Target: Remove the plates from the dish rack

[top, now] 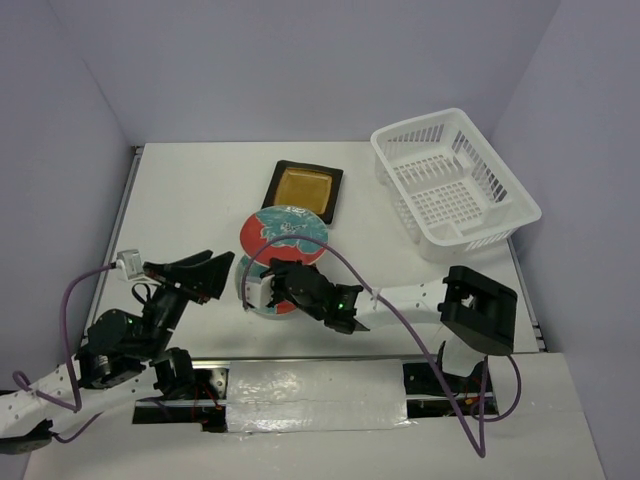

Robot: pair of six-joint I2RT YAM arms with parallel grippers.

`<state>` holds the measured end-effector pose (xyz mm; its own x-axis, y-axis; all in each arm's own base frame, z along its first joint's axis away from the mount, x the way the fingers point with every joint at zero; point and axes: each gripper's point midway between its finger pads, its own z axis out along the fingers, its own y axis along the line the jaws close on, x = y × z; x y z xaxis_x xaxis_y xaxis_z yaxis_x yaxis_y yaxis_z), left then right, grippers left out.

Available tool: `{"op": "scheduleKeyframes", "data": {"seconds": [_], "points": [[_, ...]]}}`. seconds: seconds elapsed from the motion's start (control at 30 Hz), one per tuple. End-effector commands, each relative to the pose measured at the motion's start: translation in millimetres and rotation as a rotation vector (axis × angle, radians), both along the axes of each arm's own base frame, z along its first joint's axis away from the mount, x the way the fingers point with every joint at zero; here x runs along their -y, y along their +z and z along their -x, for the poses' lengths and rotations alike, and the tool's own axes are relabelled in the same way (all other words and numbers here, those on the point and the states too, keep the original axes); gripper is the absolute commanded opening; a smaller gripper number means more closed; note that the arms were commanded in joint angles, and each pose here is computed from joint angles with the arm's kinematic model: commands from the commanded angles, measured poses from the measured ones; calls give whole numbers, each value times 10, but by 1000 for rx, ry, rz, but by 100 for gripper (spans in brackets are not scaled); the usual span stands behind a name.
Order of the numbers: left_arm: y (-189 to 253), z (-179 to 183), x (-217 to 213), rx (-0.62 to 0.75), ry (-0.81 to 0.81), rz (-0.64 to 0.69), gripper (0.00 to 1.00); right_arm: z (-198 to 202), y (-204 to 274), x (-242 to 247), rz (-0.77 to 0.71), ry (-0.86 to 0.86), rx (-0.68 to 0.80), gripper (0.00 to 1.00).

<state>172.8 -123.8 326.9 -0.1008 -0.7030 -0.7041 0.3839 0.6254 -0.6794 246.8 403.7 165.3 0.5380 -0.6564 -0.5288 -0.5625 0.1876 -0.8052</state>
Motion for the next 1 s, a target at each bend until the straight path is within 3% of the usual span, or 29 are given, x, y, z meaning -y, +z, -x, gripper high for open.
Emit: {"op": "scheduleKeyframes", "data": {"seconds": [0.0, 0.17, 0.37, 0.5, 0.8, 0.97], "points": [[34, 1, -156, -12, 43, 91, 99, 10, 860, -57, -238, -44, 230, 0], [13, 8, -246, -16, 63, 134, 99, 203, 737, -133, -231, -38, 302, 0], [-38, -13, -254, -55, 82, 113, 99, 345, 467, -281, -226, 1, 272, 0], [-74, -25, -258, -64, 91, 116, 99, 300, 393, -262, -251, -61, 289, 0], [-125, -42, -329, -72, 126, 116, 100, 344, 11, -250, -150, -90, 341, 0], [-144, -52, -327, -75, 132, 114, 100, 391, -96, -240, -160, -81, 303, 0]]}}
